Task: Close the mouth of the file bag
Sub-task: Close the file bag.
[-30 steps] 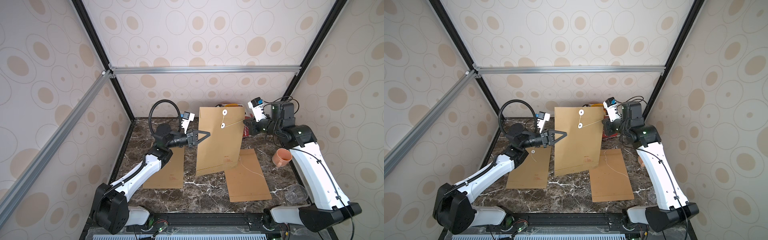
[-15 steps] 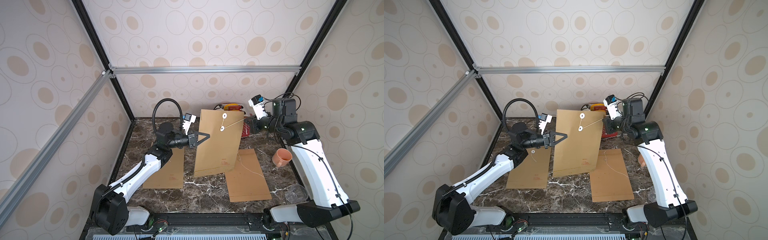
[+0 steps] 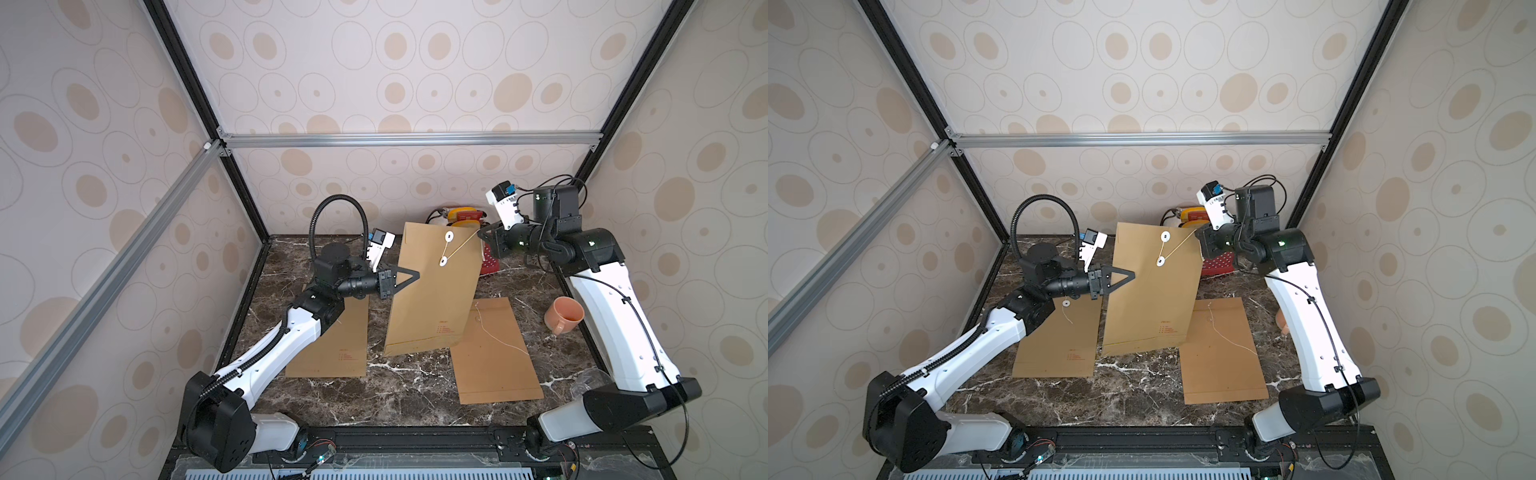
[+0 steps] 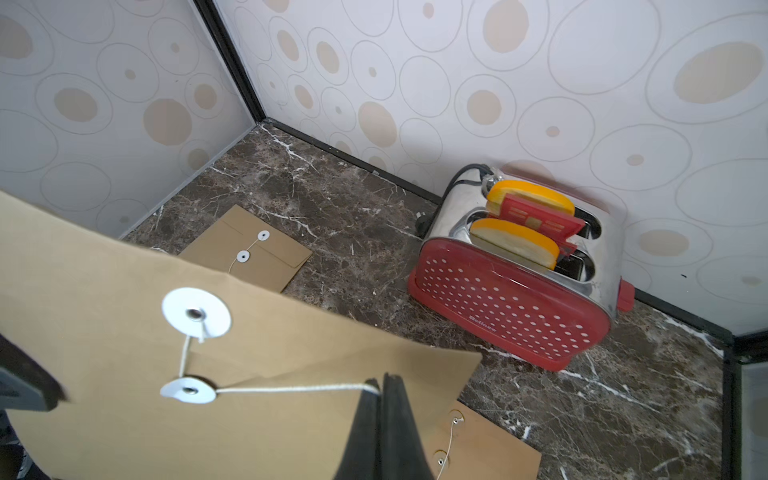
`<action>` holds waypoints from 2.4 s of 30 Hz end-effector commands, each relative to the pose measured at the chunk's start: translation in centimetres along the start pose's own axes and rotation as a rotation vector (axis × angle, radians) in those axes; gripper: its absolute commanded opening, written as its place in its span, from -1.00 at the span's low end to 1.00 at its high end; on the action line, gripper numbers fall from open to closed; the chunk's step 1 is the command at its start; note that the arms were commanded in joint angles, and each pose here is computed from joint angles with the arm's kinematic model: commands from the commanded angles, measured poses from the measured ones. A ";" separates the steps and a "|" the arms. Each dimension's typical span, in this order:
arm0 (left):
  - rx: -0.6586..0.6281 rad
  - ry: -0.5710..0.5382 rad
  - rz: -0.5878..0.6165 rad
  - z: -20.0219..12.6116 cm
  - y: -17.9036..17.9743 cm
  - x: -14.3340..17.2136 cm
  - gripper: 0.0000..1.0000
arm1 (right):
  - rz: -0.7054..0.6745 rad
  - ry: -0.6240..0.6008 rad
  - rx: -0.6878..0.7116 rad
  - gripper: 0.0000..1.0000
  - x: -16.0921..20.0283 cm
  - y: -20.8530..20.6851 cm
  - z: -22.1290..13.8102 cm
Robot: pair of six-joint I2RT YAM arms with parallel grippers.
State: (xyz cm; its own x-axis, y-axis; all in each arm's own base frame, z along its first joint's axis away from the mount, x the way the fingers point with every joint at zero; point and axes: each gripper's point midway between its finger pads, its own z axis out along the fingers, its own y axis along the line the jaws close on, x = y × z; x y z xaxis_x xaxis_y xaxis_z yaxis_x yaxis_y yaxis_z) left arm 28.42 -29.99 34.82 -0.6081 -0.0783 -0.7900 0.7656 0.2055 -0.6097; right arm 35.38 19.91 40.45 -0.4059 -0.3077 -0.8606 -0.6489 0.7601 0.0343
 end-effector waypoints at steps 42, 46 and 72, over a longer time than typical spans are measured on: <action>0.042 -0.041 0.079 -0.2 -2.6 -2.1 -1.00 | -0.129 -0.010 -0.293 -1.00 -0.3 15.4 0.2; 0.047 -0.044 0.075 -0.2 -2.6 -2.1 -1.00 | -0.115 -0.019 -0.321 -1.00 -0.1 16.0 0.0; 0.175 -0.165 0.036 -1.2 -4.6 -4.6 -1.00 | 0.092 -0.085 -0.166 -1.00 8.3 10.6 -0.5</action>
State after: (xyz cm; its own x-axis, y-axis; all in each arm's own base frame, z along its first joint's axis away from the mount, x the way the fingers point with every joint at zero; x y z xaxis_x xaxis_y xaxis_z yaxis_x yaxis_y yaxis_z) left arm 28.04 -29.81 39.36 -0.5936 -0.2080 -0.7774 0.7837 0.0703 -0.6172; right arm 24.72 25.14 33.04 -0.4311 -0.2416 -0.8693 -0.7139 0.6806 0.1648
